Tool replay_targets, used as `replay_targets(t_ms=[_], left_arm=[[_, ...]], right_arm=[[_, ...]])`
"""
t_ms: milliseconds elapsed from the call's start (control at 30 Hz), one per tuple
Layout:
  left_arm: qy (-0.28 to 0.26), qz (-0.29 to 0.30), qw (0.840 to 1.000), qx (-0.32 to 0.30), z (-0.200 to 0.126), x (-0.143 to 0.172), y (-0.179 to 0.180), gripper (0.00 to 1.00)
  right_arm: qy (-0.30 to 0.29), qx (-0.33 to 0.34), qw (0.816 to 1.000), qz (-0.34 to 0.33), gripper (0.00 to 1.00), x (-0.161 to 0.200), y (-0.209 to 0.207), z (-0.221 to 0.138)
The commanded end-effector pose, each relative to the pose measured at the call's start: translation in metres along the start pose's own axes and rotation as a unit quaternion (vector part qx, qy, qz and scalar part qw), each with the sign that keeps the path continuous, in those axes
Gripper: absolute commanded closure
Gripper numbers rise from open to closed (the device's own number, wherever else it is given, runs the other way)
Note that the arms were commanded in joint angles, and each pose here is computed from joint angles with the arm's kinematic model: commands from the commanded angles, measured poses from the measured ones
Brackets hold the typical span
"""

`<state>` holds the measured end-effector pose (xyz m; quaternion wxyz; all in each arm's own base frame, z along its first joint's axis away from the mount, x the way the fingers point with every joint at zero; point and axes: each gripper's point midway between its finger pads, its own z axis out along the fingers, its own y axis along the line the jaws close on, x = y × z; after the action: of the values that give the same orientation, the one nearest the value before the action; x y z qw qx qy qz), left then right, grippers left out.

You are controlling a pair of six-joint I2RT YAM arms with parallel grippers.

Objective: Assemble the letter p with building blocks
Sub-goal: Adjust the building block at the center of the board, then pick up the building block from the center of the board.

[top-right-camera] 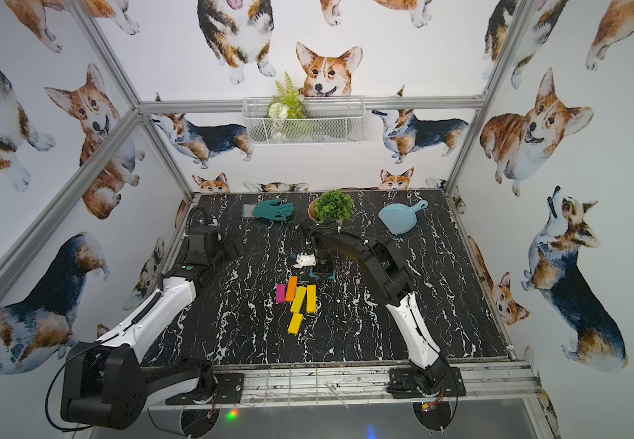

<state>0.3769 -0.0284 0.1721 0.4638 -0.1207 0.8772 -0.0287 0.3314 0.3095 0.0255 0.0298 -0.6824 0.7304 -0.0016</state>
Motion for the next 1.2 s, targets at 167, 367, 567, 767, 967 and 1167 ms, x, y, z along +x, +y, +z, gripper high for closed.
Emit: replay_targets(t_ms=[167,367,567,767,967,1167], left_arm=[[-0.017,0.001,1.000,0.008,-0.001,-0.014,-0.005,0.00],[-0.021,0.005,1.000,0.007,-0.003,-0.017,-0.005,0.00],[-0.024,0.005,1.000,0.007,-0.006,-0.021,-0.006,0.00],[-0.033,0.001,0.999,0.012,-0.013,-0.026,-0.007,0.00],[-0.033,-0.003,0.999,0.022,-0.016,-0.025,-0.009,0.00],[-0.034,-0.004,0.999,0.024,-0.017,-0.022,-0.008,0.00]], right_arm=[[-0.103,0.036,0.993,0.044,0.30,-0.031,-0.011,-0.063],[-0.230,0.112,0.947,0.192,0.00,-0.044,-0.031,-0.135],[-0.468,0.125,0.804,0.345,0.00,-0.035,-0.019,-0.200],[-0.382,0.034,0.827,0.411,0.00,-0.019,-0.002,-0.168],[-0.261,0.065,0.850,0.453,0.00,-0.006,0.042,-0.121],[-0.164,0.011,0.835,0.525,0.00,0.011,0.088,-0.074]])
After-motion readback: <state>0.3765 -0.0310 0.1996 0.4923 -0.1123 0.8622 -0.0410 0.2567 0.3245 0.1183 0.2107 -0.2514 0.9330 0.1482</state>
